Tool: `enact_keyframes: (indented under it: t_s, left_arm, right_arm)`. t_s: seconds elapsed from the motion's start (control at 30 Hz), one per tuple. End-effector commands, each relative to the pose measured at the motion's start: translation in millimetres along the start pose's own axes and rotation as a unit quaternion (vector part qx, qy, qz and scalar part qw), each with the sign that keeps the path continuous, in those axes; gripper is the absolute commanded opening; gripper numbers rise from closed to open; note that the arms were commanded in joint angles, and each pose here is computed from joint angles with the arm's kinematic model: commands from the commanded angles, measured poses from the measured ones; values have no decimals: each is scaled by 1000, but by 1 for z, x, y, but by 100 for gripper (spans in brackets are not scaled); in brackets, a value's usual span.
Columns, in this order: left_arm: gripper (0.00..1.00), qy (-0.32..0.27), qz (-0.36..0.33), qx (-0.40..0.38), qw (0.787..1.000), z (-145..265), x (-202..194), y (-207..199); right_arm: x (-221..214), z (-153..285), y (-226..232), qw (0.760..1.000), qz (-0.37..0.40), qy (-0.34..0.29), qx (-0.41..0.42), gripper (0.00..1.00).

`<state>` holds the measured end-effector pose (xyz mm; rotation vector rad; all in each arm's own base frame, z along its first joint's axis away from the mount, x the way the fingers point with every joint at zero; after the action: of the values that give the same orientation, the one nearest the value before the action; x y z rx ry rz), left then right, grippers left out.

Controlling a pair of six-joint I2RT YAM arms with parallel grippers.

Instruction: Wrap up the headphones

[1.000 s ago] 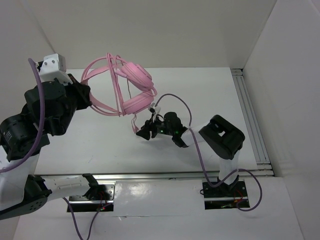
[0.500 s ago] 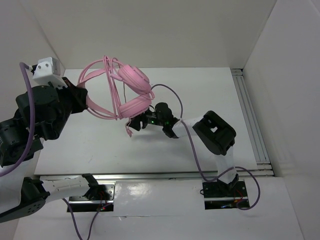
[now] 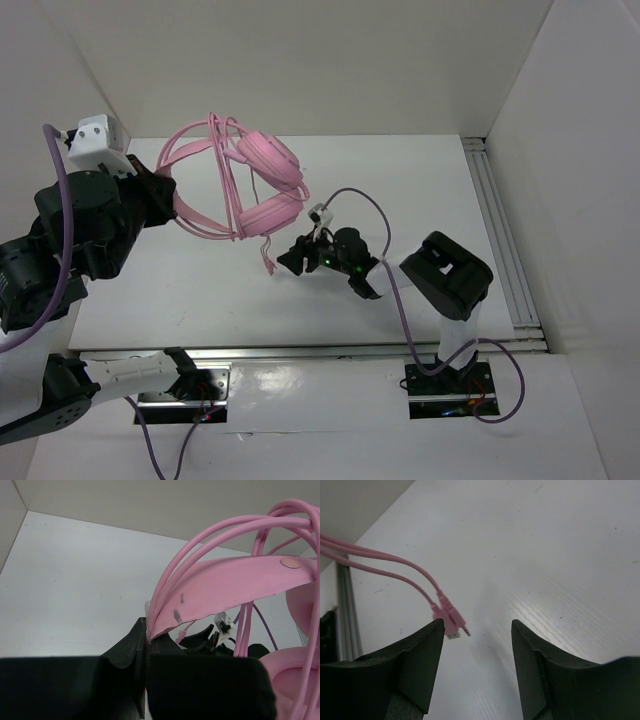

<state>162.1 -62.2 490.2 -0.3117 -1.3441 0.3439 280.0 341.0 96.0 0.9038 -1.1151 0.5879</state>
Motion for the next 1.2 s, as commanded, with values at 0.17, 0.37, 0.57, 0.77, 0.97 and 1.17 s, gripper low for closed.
enact_keyframes:
  t_s: [0.17, 0.37, 0.57, 0.77, 0.97, 1.17]
  left_arm:
    - [0, -53, 90, -40, 994, 7, 31, -17]
    - [0, -45, 86, -45, 994, 8, 29, -18]
    - [0, -40, 86, -42, 995, 6, 25, -17]
    - [0, -42, 81, -38, 995, 8, 27, -15]
    - [0, -42, 84, -43, 995, 10, 28, -16]
    - [0, -45, 92, -46, 994, 12, 31, -16]
  right_arm:
    - [55, 11, 47, 986, 47, -72, 145, 64]
    - [58, -14, 42, 989, 61, -60, 119, 65]
    - [62, -33, 29, 993, 70, -64, 68, 65]
    - [48, -26, 30, 994, 81, -51, 47, 65]
    - [36, -40, 39, 993, 73, -32, 88, 65]
    - [16, -57, 39, 993, 54, -21, 102, 65]
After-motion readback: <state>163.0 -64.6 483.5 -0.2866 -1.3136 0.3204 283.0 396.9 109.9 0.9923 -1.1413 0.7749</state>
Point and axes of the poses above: each gripper's point midway between its finger pads, its own z axis back along the fingers, its own y axis along the line the jaws close on, x = y × z, the point moved 5 cm from there along z, back along the fingers, and after that the axes turned 8 degrees about z, right-handed, at the moved point
